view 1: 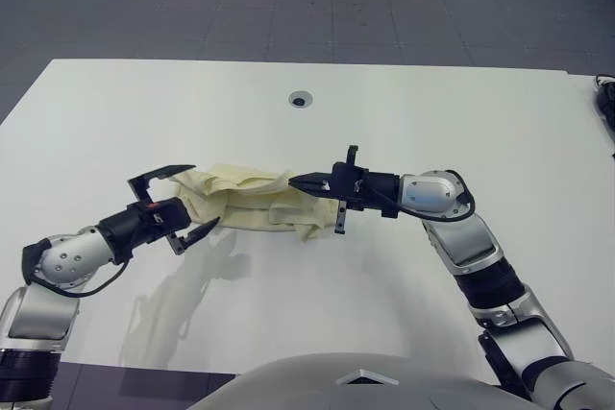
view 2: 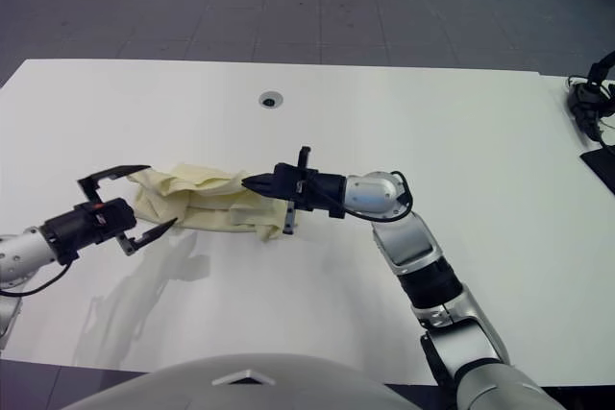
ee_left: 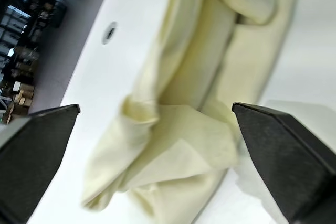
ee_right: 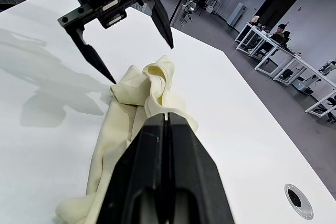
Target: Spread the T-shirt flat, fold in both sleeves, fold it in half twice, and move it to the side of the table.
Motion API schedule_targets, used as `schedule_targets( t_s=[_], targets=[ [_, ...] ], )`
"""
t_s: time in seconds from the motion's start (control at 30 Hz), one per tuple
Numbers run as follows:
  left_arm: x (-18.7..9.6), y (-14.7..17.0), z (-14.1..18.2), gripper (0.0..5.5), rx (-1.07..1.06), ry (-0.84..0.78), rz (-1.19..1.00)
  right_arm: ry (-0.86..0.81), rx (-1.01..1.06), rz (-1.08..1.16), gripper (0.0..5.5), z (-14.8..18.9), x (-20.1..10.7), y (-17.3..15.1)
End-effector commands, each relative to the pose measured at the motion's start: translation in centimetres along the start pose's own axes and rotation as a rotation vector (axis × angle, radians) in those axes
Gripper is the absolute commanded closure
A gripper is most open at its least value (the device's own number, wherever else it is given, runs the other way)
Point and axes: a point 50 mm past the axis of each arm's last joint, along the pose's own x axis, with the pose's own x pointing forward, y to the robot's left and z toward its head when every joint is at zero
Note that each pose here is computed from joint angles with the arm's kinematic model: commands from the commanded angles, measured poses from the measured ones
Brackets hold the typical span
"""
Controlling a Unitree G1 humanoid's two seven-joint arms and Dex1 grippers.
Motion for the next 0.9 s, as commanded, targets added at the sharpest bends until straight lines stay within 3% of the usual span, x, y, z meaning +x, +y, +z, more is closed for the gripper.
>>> schedule_targets(
  t_s=[0.03, 0.17, 0.9],
  targets=[
    [1.7, 0.5, 0.5, 0.10, 0.204, 0.002, 0.084, 0.013, -0.008, -0.015, 5.48, -0.2, -0.3, -0.3],
    [1.9, 0.4, 0.6, 0.36, 0.270, -0.002, 0.138, 0.021, -0.006, -0.018, 5.50, -0.4, -0.6, -0.2],
    [1.1, 1.0, -0.9, 4.20, 0.296, 0.081, 0.139, 0.031, -0.012, -0.039, 5.50, -0.7, -1.2, -0.4]
  ],
)
